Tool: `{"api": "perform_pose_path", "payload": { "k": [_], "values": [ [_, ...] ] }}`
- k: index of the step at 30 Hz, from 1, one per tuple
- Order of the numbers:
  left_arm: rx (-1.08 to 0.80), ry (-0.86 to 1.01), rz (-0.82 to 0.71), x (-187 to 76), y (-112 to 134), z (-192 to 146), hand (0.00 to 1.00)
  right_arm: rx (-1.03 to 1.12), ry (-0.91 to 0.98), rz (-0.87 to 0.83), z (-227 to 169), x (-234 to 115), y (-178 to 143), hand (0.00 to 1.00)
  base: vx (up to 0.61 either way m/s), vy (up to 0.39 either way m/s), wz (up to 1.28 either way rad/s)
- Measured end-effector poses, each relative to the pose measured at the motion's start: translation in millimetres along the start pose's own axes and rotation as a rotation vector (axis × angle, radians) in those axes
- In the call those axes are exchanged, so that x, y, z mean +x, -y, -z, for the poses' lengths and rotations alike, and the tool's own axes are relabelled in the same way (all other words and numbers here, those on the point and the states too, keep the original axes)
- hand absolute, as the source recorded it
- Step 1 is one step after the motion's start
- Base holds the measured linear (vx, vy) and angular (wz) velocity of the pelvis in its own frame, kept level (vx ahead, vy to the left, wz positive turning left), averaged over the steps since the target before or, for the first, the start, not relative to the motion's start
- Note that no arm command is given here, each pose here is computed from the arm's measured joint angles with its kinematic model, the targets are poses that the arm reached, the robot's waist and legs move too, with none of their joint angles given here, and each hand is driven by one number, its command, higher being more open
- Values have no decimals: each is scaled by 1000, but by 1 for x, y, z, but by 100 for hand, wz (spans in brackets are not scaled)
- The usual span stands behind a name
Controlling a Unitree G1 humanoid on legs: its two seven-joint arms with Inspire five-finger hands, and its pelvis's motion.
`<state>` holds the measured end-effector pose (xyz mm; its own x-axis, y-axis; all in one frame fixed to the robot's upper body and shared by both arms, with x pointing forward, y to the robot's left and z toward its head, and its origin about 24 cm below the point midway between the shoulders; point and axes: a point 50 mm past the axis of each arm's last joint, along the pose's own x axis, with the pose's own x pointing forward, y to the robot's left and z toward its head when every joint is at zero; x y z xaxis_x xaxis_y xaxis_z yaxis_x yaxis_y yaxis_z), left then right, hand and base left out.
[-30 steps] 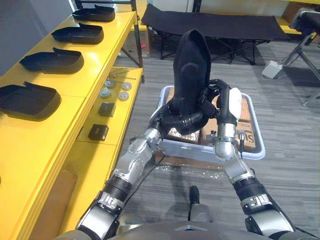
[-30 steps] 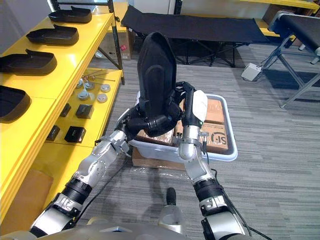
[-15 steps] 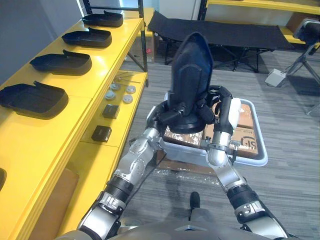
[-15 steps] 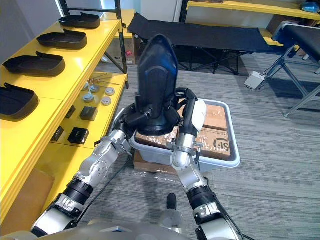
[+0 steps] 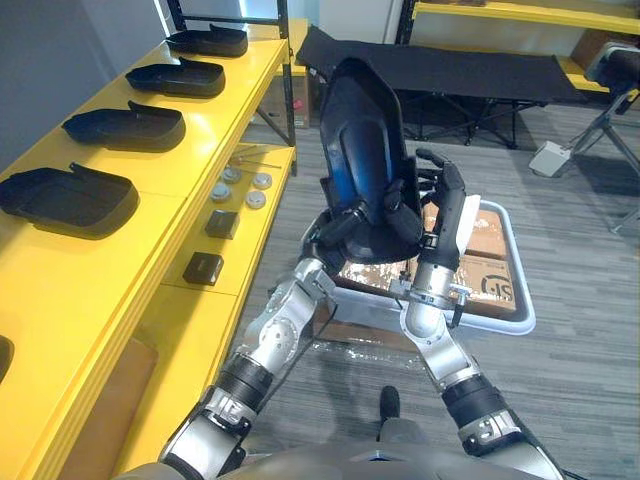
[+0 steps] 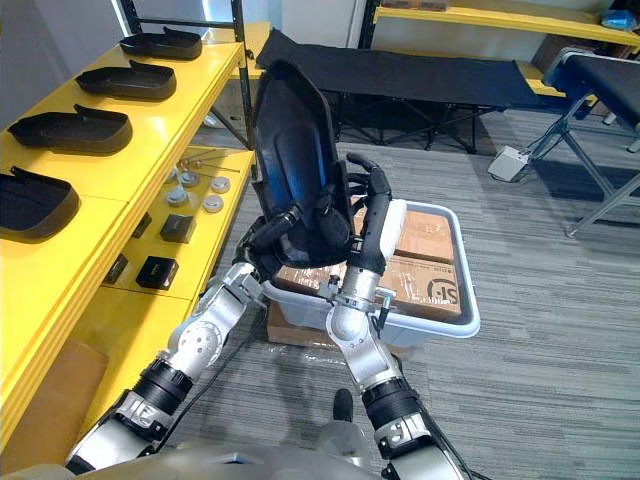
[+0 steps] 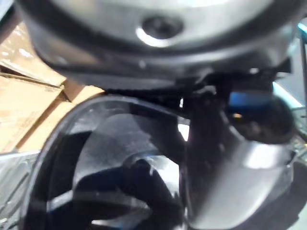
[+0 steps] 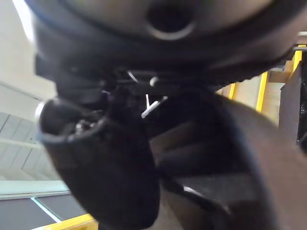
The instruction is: Walk over and take three plastic housings, then place them on the shelf
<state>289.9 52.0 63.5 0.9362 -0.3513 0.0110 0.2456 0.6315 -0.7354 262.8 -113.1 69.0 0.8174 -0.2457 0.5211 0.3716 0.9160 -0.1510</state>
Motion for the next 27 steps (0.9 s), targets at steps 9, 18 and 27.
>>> {"api": "perform_pose_path", "payload": {
  "k": [9, 18, 27],
  "values": [
    [313, 513, -102, -27, 13, -79, 0, 146, 66, 49, -27, -6, 46, 100, -14, 23, -8],
    [638, 843, -702, -104, -52, -121, 0, 293, -75, 172, -13, -25, 126, 100, -28, 19, -11],
    [765, 776, -582, -132, -43, -101, 0, 295, -373, 41, 17, -71, 133, 100, 14, 23, -8]
  ]
}}
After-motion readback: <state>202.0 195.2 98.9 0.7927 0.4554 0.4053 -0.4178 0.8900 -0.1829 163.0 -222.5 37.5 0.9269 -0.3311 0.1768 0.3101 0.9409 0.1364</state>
